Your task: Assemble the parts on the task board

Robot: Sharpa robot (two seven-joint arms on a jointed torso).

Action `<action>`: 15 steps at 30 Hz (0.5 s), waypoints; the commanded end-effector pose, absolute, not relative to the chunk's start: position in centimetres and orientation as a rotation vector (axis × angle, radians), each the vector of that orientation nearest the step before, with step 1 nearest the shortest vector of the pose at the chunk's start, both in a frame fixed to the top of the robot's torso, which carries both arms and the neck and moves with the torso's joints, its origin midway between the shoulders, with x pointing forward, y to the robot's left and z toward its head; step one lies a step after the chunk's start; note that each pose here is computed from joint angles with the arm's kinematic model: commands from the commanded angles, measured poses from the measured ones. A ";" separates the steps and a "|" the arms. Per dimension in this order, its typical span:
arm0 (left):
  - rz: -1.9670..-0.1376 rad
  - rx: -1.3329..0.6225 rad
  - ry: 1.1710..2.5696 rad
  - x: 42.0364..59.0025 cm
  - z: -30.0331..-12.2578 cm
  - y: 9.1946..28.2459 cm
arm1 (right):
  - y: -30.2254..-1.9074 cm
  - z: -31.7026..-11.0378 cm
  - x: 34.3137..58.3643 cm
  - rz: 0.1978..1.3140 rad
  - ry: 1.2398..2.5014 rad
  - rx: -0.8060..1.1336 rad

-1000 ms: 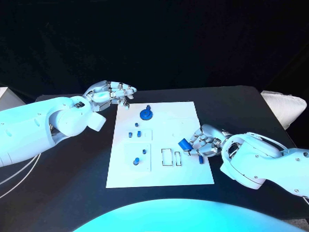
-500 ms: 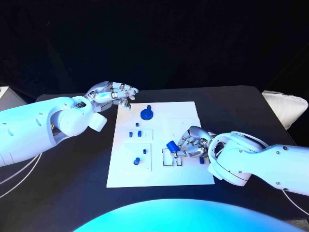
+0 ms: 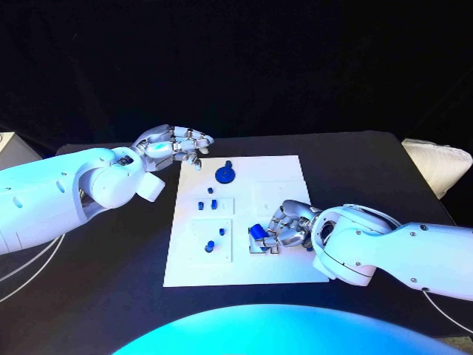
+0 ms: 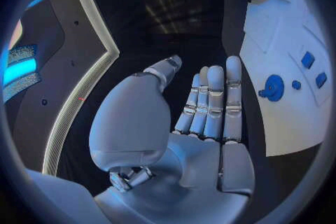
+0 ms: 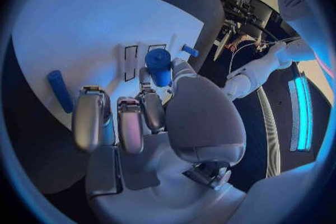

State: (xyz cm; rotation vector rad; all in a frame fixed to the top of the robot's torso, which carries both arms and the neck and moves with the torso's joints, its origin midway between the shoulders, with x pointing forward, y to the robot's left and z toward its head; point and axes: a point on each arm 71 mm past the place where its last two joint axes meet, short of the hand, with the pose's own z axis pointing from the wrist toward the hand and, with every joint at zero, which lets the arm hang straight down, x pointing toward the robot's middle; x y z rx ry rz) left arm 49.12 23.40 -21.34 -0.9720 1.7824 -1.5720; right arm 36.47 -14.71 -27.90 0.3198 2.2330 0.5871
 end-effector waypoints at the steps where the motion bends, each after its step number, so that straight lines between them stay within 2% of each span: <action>1: -1.595 -0.957 1.797 49.0 -21.3 23.1 | -14.7 -28.1 36.3 0.576 2.261 0.300; 15: -1.594 -0.957 1.799 48.9 -21.3 23.2 | -14.8 -28.2 36.7 0.552 2.245 0.298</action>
